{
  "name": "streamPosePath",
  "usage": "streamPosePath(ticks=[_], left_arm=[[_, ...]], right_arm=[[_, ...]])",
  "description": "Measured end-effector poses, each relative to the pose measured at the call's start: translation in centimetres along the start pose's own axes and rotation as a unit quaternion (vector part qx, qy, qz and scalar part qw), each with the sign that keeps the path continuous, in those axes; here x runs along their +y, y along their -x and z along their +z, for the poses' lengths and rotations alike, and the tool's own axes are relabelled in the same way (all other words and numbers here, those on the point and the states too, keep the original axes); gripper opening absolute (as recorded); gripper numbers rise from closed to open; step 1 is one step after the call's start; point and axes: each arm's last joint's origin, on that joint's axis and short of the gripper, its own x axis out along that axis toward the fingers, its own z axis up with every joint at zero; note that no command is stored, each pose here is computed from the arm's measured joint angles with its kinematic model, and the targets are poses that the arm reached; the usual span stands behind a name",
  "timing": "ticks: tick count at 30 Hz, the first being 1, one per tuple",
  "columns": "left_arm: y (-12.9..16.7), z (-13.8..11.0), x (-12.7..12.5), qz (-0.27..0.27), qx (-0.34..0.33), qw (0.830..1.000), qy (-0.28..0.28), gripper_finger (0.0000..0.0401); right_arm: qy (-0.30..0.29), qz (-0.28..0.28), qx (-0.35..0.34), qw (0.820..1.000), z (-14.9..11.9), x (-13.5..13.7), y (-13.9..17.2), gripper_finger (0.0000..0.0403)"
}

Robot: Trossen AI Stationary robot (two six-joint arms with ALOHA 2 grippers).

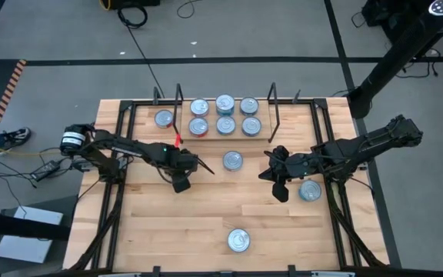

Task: Stack canned seafood by type on shelf
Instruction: Stack the blue tuna can on top of the other blue tuna can on the shelf

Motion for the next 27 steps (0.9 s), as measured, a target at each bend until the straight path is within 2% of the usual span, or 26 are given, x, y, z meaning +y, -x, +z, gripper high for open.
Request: streamPosePath(ticks=[7, 11, 15, 18, 24, 27], left_arm=[[0.0, 0.5, -0.7, -0.026, -0.03, 0.999, -0.004, 0.0011], [0.1, 0.9, -1.3, -0.062, -0.049, 0.997, -0.018, 0.0005], [0.6, 1.7, -2.0, -0.122, -0.058, 0.99, -0.031, 0.0002], [1.5, 2.6, -2.6, -0.172, -0.082, 0.98, -0.054, 0.0002], [2.7, 3.5, -3.2, -0.235, -0.097, 0.962, -0.098, 0.0001], [2.9, 3.5, -3.4, -0.227, -0.095, 0.964, -0.1, 0.0001]], right_arm=[[0.002, 0.0, 0.0, 1.0, 0.0, 0.0, 0.0, 0.0003], [0.003, 0.0, -0.001, 1.0, 0.0, 0.0, 0.0, 0.0003], [0.004, 0.0, 0.0, 1.0, 0.0, 0.0, 0.0, 0.0003], [0.007, 0.001, 0.0, 1.0, 0.0, 0.0, 0.0, 0.0003], [0.013, 0.004, 0.001, 1.0, 0.0, 0.0, 0.0, 0.0003], [0.012, 0.006, 0.001, 1.0, 0.0, 0.1, 0.0, 0.0003]])
